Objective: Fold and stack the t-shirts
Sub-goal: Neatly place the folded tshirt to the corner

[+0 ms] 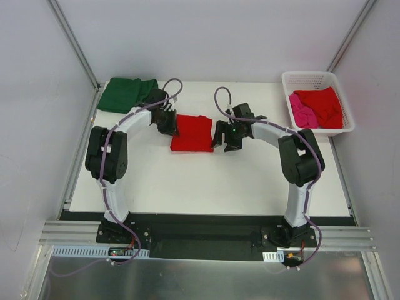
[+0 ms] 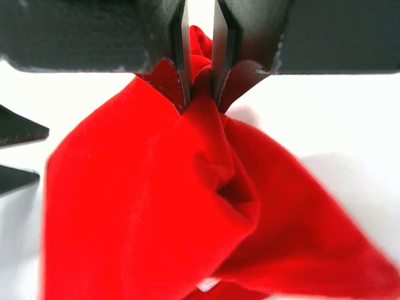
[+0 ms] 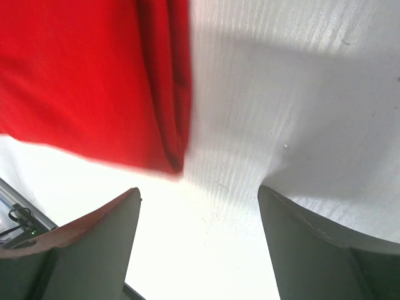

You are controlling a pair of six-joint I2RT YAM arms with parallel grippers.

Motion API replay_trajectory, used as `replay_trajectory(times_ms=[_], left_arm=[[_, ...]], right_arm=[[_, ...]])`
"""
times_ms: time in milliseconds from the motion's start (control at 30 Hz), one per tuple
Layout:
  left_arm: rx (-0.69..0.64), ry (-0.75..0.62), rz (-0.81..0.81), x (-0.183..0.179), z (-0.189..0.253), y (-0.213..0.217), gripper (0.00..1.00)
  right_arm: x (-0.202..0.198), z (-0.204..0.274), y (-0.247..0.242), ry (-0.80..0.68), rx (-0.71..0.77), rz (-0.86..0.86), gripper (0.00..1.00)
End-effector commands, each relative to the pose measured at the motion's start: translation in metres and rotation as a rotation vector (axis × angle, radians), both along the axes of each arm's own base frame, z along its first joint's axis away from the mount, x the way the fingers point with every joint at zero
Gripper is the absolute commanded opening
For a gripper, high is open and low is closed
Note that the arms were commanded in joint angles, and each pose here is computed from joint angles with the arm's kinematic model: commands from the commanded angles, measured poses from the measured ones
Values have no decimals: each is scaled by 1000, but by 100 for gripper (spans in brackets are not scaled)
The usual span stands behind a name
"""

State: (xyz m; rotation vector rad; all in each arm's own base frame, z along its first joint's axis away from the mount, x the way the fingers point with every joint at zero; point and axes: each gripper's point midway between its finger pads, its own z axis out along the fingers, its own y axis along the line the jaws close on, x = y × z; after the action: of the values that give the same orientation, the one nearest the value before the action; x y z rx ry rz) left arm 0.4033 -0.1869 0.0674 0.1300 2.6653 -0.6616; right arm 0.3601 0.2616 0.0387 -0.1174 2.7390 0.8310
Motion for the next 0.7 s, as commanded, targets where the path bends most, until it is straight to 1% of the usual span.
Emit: replay_trajectory(times_ms=[0, 67, 100, 200, 333, 467, 667], left_arm=[[152, -130, -16, 33, 36, 23, 0], [197, -169, -20, 47, 46, 27, 0], [217, -153, -23, 48, 41, 30, 0], [286, -193, -32, 62, 45, 40, 0], [366, -210, -30, 77, 46, 52, 0], [417, -173, -41, 80, 29, 63, 0], [520, -204, -34, 91, 34, 87, 0]], right_arm=[[-5, 13, 3, -23, 28, 17, 79], [-6, 12, 3, -19, 33, 16, 79], [-7, 12, 3, -18, 34, 17, 79], [-10, 9, 3, -11, 39, 19, 79], [-13, 6, 4, -6, 42, 25, 79], [-14, 6, 4, -3, 46, 25, 79], [-13, 2, 5, 6, 51, 26, 79]])
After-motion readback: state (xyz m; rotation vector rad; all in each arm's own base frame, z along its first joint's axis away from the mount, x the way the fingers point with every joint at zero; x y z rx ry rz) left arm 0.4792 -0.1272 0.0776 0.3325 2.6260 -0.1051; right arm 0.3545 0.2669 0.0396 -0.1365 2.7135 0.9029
